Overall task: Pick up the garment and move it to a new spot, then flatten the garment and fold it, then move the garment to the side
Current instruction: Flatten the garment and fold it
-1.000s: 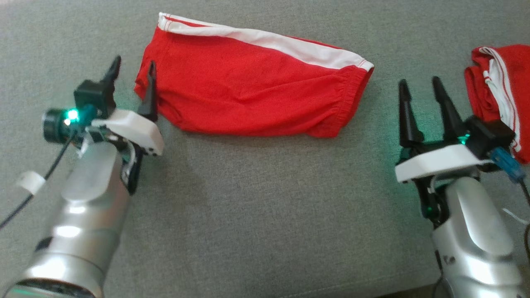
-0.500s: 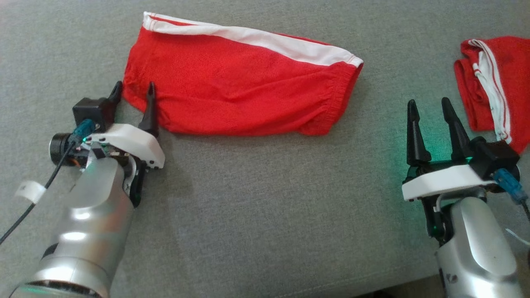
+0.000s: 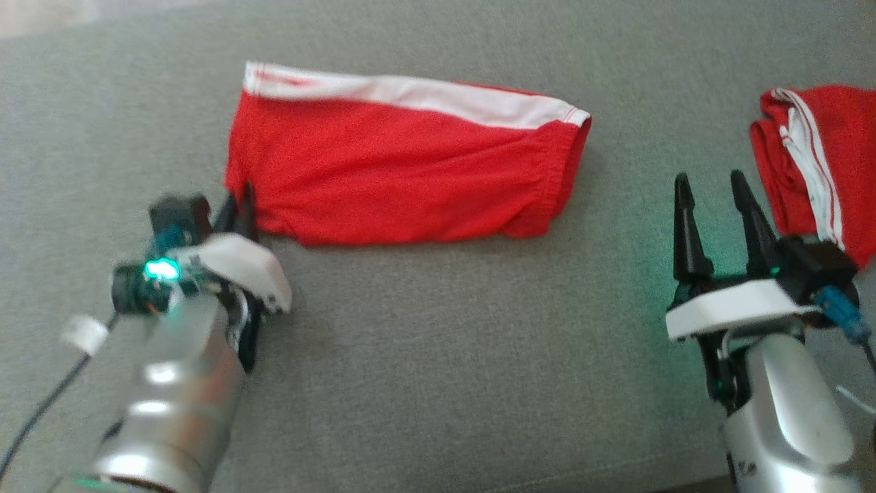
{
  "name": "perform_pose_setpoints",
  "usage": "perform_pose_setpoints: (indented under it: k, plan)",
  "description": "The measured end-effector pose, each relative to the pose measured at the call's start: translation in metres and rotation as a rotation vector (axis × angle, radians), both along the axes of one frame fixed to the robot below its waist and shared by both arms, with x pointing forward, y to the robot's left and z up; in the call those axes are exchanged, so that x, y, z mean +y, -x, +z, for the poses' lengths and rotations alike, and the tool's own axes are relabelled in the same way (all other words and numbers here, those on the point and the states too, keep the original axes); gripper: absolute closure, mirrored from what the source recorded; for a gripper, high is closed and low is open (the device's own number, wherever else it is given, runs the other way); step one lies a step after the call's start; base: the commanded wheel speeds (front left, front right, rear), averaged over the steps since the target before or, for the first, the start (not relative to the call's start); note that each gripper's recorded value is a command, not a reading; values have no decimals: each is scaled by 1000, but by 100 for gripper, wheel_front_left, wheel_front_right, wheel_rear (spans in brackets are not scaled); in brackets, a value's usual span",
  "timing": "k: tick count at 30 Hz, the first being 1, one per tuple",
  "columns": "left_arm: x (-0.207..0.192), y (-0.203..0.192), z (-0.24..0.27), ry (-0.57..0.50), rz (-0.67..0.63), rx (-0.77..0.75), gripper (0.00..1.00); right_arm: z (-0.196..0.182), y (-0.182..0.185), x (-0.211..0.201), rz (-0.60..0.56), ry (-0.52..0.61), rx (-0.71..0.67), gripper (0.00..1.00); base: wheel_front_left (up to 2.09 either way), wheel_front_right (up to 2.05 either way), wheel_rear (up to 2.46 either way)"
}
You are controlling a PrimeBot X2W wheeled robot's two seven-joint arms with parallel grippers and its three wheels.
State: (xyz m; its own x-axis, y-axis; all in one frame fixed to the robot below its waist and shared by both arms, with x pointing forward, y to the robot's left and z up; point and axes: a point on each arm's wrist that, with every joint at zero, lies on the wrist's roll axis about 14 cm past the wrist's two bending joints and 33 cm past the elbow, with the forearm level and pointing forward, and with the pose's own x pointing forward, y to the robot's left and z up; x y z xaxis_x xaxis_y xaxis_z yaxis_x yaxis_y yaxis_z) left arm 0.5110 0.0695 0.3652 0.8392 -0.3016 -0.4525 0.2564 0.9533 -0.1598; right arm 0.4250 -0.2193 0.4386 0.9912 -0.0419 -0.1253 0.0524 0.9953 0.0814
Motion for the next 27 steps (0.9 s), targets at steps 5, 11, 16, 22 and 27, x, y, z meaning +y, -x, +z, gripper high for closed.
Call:
perform_pose_setpoints:
  k: [5, 11, 16, 22, 27]
  plan:
    - [16, 36, 2, 17, 57, 7, 100, -3, 17, 10, 18, -21, 15, 0, 0, 0, 0]
    - [40, 83, 7, 31, 152, -26, 100, 0, 30, 28, 59, -48, 12, 0, 0, 0, 0]
    - [61, 121, 9, 20, 230, -56, 100, 1, 36, 46, 108, -57, 12, 0, 0, 0, 0]
    - [76, 134, 33, -5, 287, -159, 0, 5, 36, 70, 174, -75, 2, 0, 0, 0, 0]
    - [78, 133, 56, -20, 285, -257, 0, 4, 31, 102, 264, -98, 8, 0, 0, 0, 0]
